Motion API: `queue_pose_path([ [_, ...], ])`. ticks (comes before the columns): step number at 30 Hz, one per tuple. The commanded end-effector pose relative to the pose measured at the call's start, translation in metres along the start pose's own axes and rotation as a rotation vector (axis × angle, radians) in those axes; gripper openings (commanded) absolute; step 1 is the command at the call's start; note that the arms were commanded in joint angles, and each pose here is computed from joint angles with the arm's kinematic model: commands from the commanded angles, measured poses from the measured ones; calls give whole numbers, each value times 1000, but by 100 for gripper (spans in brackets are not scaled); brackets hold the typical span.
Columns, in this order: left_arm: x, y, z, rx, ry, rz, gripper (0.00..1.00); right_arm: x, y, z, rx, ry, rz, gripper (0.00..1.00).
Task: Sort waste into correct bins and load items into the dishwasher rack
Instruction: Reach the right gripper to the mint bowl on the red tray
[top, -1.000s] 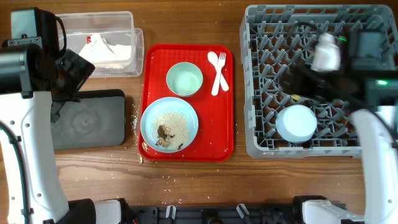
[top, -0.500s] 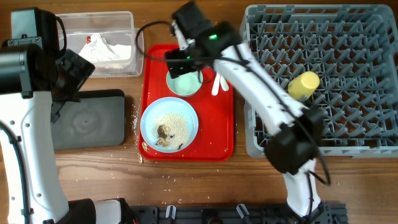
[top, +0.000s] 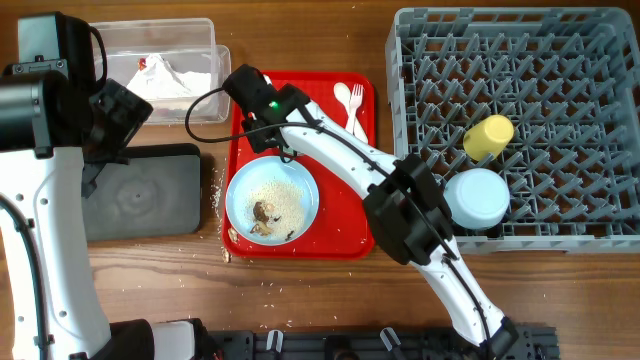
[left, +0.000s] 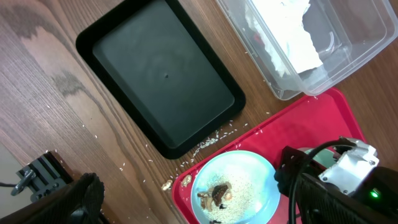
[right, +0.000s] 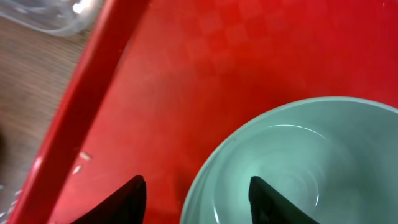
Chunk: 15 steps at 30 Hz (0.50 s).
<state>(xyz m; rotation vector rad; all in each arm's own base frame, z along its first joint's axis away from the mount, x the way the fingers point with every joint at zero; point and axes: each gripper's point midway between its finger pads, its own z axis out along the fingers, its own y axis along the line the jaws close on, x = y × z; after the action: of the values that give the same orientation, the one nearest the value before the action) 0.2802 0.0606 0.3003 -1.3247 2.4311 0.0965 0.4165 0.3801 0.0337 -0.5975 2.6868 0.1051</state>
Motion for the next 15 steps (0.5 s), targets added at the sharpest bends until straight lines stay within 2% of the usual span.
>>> queue_pose_path([
  [1, -2, 1, -1, 3, -2, -23, 100, -4, -5, 5, 50, -21, 18, 45],
  [4, -2, 1, -1, 2, -3, -23, 100, -4, -5, 5, 50, -18, 18, 31],
  [7, -2, 1, -1, 2, -3, -23, 100, -3, -2, -3, 23, -7, 24, 10],
  [8, -2, 1, -1, 2, -3, -23, 100, -5, 2, -12, -5, -6, 28, 7],
  [9, -2, 1, -1, 2, -3, -23, 100, -7, 4, -21, -27, -10, 33, 4],
  [12, -2, 1, -1, 2, -3, -23, 100, -29, -6, -68, -62, -82, 63, 4],
  [15, -2, 1, -1, 2, -3, -23, 100, -54, -37, -138, -79, -189, 124, 4],
])
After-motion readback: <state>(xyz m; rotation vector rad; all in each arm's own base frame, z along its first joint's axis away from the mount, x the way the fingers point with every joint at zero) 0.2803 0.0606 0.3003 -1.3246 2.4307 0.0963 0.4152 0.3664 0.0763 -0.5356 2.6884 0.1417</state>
